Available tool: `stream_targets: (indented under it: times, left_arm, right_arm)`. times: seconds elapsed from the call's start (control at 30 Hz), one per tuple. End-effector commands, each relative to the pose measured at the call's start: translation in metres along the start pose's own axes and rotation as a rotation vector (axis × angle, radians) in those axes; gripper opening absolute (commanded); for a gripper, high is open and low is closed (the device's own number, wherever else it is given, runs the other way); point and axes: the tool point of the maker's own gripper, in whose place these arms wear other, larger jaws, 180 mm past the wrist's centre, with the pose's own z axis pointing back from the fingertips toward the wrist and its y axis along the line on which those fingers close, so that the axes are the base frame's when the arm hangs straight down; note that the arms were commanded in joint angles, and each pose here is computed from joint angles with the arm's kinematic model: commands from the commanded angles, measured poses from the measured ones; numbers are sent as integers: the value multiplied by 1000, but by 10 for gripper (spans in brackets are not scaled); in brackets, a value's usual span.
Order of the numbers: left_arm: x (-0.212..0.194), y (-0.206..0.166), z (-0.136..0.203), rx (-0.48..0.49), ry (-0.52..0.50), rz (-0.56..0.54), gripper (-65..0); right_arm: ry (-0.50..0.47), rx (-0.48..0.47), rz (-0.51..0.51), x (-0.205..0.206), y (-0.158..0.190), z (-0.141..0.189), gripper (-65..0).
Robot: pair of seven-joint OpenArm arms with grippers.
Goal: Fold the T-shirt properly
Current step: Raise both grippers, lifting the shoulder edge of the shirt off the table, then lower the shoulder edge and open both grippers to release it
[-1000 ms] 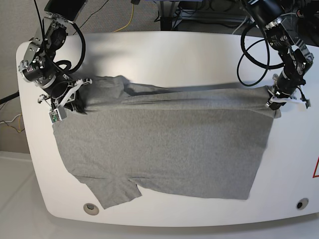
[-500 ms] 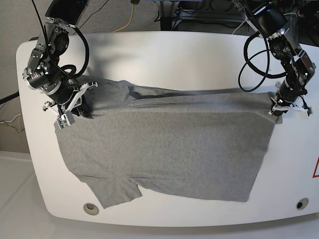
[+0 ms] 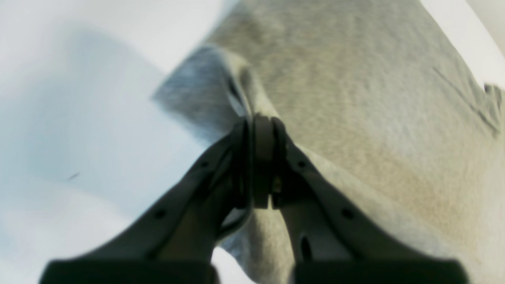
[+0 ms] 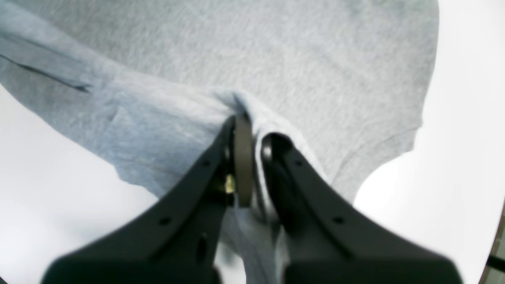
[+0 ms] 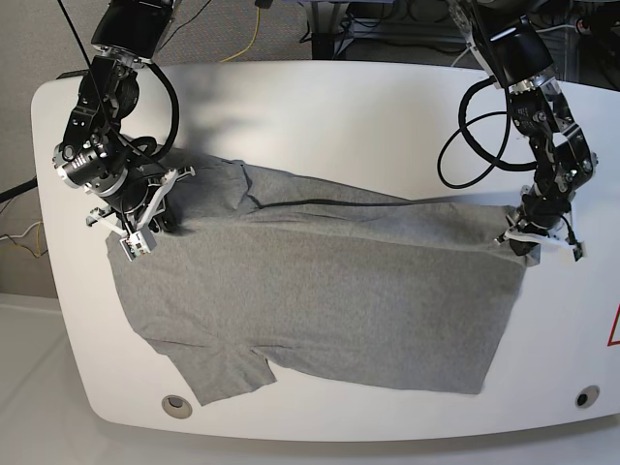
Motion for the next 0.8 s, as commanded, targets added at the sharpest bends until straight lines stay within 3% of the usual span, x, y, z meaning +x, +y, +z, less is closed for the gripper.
stream_targets:
  times: [0.0,0.4,0.77]
  left_arm:
    - [20,-10,1,-21,-67,-25,-644]
    - [0,-20,-13,-44,-9,-37,-644]
    - [7,-19,-12,-43,-53,-35,-644]
  right_arm:
    - [-41,-20,8,14,-10,2,-650]
    - [-6,-45,16,7,-17,-1,-650]
    - [-19,-47,5,15,-22,-5,-650]
